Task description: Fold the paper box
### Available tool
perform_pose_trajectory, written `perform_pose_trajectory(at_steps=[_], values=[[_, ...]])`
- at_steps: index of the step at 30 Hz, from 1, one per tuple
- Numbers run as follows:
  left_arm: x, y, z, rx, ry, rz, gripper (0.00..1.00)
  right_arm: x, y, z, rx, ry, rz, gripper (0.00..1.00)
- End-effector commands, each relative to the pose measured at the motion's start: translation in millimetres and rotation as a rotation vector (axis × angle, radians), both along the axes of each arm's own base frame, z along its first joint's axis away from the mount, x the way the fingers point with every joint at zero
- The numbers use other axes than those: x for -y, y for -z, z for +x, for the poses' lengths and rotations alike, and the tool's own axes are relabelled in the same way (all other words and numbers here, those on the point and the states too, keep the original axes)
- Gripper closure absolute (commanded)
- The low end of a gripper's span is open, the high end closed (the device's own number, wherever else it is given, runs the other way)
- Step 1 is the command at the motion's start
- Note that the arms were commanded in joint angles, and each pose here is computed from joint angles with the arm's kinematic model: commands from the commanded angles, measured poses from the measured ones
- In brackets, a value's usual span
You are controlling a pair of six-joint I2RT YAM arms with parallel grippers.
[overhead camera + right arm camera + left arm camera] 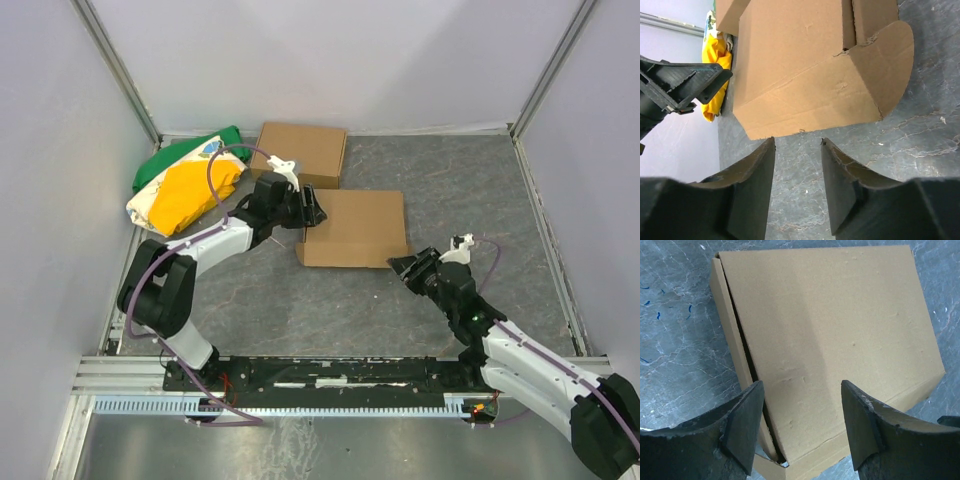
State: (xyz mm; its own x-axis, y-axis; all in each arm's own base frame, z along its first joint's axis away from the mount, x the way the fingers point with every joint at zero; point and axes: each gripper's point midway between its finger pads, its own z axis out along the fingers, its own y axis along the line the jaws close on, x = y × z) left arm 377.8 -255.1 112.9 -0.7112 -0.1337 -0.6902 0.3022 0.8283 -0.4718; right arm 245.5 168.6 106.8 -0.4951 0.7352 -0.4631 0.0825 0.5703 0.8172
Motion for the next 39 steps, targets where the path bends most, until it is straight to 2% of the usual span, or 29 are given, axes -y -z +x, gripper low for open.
perform_pose_trajectory(at_steps=[1, 4, 6, 9, 13, 15, 17, 20, 23, 27, 32, 39], values=[[-0.8, -48.5, 11.1, 0.134, -0.001, -0.012, 0.3, -1.3, -10.0, 3.7, -0.017, 0.004, -0.009, 0.42], [-7.7, -57.0, 9.9, 0.145, -0.027, 0.003, 0.3, 6.8, -5.8, 4.6, -0.062, 0.063, 0.0, 0.21], [-14.9, -62.2, 6.5, 0.156, -0.047, 0.022, 0.29, 14.7, -12.2, 8.2, -0.041, 0.093, -0.035, 0.02], [-31.3, -66.3, 1.6, 0.17, -0.097, 0.066, 0.26, 34.4, -28.4, 13.6, -0.01, 0.118, -0.219, 0.01], [-49.3, -60.4, -9.3, 0.201, -0.136, 0.1, 0.22, 61.3, -39.2, 27.9, 0.008, 0.078, -0.614, 0.01], [-50.1, -56.9, -19.7, 0.217, -0.14, 0.049, 0.2, 59.2, -38.7, 37.0, -0.013, 0.021, -0.702, 0.01], [-53.1, -60.0, -28.6, 0.218, -0.173, -0.008, 0.18, 51.3, -34.1, 41.0, -0.067, -0.044, -0.716, 0.01], [-59.1, -67.9, -41.7, 0.206, -0.246, -0.114, 0.17, 31.4, -22.1, 35.7, -0.102, -0.102, -0.601, 0.01], [-66.1, -64.2, -57.6, 0.227, -0.289, -0.217, 0.18, 27.4, -11.1, 29.4, -0.099, -0.049, -0.445, 0.01], [-77.4, -58.6, -73.1, 0.233, -0.325, -0.253, 0.19, 35.4, 4.6, 19.1, -0.157, 0.051, -0.269, 0.01], [-82.2, -50.8, -85.6, 0.227, -0.344, -0.308, 0.2, 22.5, 11.0, 23.3, -0.11, 0.102, -0.013, 0.03], [-82.4, -56.1, -88.2, 0.231, -0.34, -0.318, 0.2, 7.1, 5.6, 29.3, -0.06, 0.074, 0.154, 0.08]])
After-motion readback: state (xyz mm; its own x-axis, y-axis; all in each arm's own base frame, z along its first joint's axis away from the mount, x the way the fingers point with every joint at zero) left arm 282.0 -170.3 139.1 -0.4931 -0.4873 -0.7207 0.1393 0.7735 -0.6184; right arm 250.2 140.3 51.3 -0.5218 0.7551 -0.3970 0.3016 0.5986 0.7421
